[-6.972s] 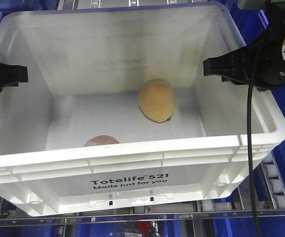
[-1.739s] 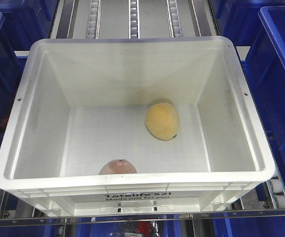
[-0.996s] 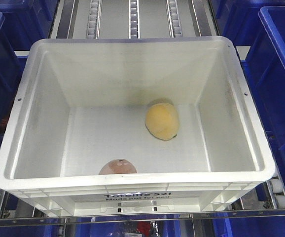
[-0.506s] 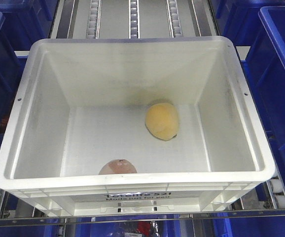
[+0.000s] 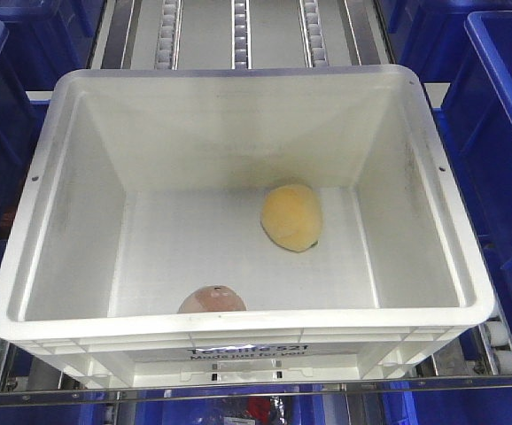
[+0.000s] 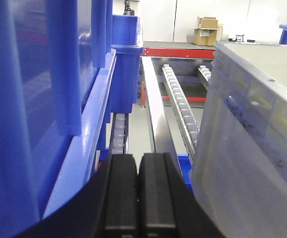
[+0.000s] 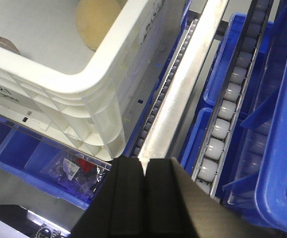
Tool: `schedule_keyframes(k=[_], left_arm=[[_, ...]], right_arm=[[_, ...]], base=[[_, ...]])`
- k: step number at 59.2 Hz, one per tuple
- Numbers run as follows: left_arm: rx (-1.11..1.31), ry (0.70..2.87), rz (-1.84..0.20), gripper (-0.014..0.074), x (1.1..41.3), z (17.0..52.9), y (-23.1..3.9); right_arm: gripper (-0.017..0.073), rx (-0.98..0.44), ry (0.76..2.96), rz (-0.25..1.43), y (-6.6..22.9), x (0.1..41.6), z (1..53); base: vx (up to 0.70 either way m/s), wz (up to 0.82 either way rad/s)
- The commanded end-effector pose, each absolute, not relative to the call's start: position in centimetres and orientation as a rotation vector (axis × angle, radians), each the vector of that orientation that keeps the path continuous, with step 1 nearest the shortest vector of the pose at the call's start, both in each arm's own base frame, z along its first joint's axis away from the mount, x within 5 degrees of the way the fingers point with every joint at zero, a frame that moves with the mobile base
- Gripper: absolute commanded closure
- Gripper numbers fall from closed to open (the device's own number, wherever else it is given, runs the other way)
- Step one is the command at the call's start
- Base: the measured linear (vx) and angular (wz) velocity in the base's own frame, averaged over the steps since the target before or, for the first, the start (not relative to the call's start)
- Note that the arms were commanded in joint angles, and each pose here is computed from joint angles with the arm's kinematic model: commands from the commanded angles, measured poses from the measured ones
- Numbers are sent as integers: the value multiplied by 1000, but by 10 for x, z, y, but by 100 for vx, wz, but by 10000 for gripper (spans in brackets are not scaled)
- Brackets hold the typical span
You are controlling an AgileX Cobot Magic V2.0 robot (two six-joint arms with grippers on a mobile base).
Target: Place moving items into box and shelve
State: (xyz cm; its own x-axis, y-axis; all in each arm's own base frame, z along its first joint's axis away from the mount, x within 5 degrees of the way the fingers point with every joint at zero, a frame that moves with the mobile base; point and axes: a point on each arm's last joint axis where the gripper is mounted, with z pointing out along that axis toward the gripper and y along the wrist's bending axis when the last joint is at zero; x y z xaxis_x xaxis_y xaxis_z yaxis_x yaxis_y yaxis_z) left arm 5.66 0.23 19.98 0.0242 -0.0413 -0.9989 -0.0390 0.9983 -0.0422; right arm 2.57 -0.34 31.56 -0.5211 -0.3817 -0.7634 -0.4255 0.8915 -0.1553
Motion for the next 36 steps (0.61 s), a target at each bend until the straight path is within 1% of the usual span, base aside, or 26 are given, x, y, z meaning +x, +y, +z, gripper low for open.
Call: schedule_keyframes(k=[1, 6, 12, 22, 36], left_arm=[[-66, 1481, -12, 610, 56, 198, 2], [-66, 1481, -12, 610, 56, 198, 2], [-66, 1481, -12, 610, 56, 198, 2], [-66, 1481, -12, 610, 56, 198, 2], [-66, 1481, -12, 610, 56, 198, 2]], right_arm=[[575, -542, 2066, 76, -3, 27, 328], [575, -439, 1917, 136, 0, 26, 327], [575, -345, 1755, 89, 1, 32, 309], [575, -186, 1603, 34, 5, 49, 260], [575, 9, 1453, 71, 2, 57, 210]], base=[[0, 0], [0, 0], [0, 0], [0, 0], [0, 0]])
